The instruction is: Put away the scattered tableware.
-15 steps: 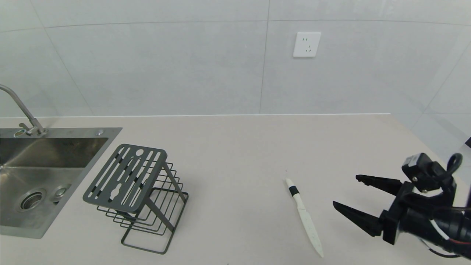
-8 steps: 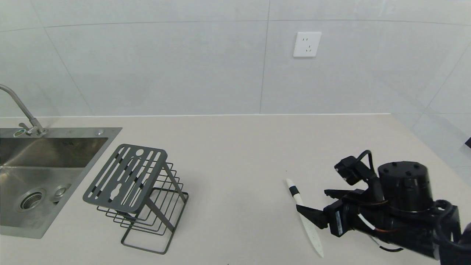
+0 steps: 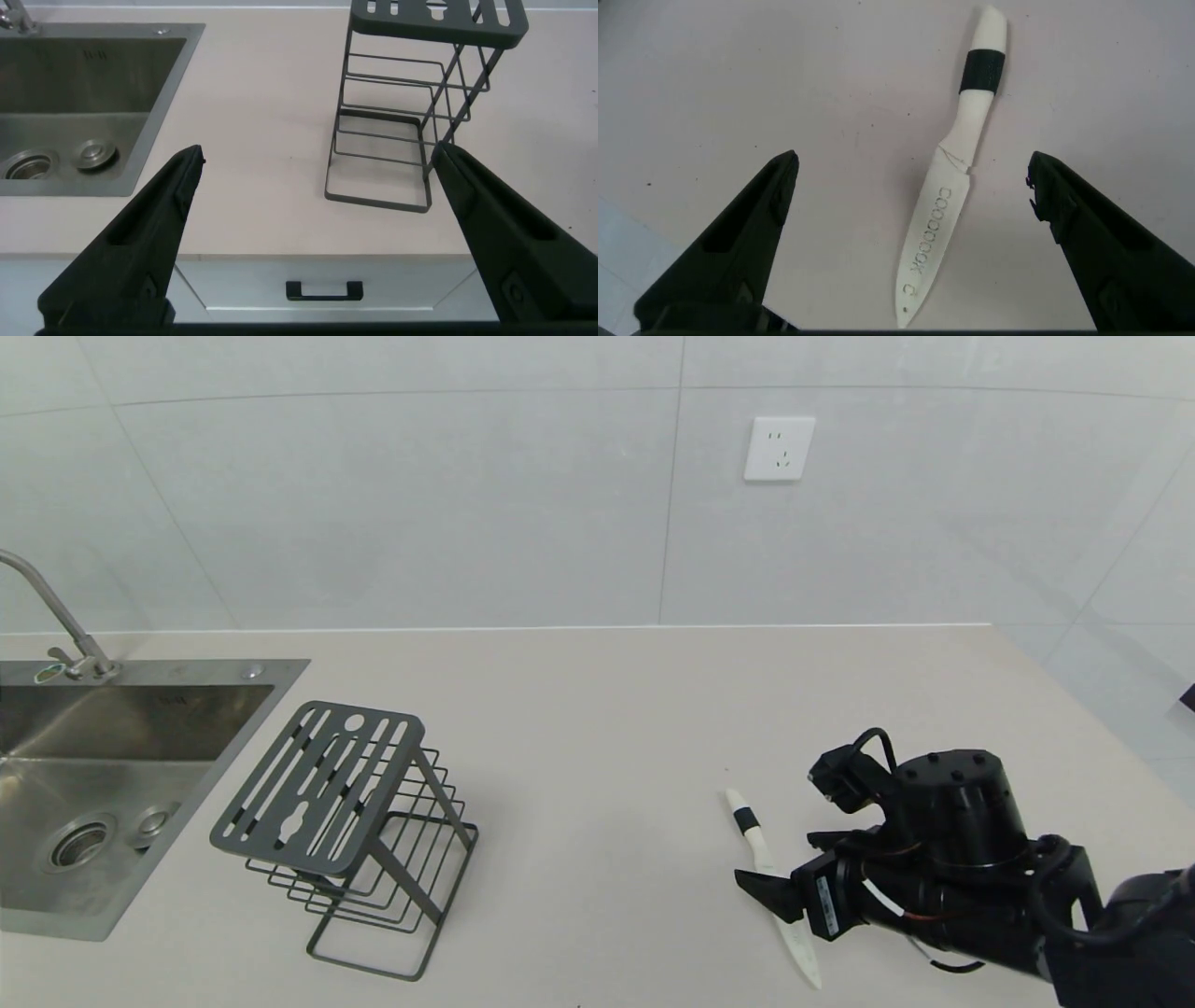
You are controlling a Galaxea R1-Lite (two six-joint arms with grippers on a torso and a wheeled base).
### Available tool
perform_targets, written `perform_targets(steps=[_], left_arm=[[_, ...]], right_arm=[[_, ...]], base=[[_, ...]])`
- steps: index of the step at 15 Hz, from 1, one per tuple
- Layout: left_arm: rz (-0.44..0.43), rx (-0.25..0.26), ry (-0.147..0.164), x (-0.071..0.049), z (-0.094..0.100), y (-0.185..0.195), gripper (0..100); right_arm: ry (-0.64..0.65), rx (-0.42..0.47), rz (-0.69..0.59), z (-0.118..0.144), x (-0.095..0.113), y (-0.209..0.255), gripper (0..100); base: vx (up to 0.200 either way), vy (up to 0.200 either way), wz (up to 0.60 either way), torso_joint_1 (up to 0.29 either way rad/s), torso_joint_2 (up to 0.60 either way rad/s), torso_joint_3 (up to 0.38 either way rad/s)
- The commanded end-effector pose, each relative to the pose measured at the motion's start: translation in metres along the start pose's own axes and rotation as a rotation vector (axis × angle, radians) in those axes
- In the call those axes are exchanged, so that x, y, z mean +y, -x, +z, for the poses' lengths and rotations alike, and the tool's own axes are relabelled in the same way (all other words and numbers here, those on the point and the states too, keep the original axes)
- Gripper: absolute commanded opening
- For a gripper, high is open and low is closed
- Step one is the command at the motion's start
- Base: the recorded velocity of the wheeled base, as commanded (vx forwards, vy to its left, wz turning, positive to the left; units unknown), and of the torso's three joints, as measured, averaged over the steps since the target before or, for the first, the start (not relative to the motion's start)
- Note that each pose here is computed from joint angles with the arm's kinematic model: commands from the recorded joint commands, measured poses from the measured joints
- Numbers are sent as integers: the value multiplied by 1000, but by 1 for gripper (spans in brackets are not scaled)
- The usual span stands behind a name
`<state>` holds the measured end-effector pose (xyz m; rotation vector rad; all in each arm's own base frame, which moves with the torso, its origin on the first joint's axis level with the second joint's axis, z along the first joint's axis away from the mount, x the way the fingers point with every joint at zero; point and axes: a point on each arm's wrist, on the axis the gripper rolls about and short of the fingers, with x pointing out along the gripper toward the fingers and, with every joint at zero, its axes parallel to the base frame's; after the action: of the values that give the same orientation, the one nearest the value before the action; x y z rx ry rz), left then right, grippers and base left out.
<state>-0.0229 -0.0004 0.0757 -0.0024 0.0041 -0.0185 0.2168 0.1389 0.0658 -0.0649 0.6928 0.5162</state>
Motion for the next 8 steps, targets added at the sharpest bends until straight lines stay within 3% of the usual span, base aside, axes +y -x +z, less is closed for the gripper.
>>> perform_targets(steps=[1, 4, 8], left_arm=[[0, 2, 1, 0, 0, 0, 100], [0, 1, 1, 0, 0, 0, 100], [0, 2, 2, 0, 0, 0, 100]], right_arm=[[-10, 23, 0, -3, 1, -3, 100], [-31, 99, -62, 1, 0, -9, 100], [-27, 125, -107, 2, -1, -29, 100]], base=[[0, 0, 0, 0, 0, 0], [0, 0, 0, 0, 0, 0], [0, 0, 0, 0, 0, 0]])
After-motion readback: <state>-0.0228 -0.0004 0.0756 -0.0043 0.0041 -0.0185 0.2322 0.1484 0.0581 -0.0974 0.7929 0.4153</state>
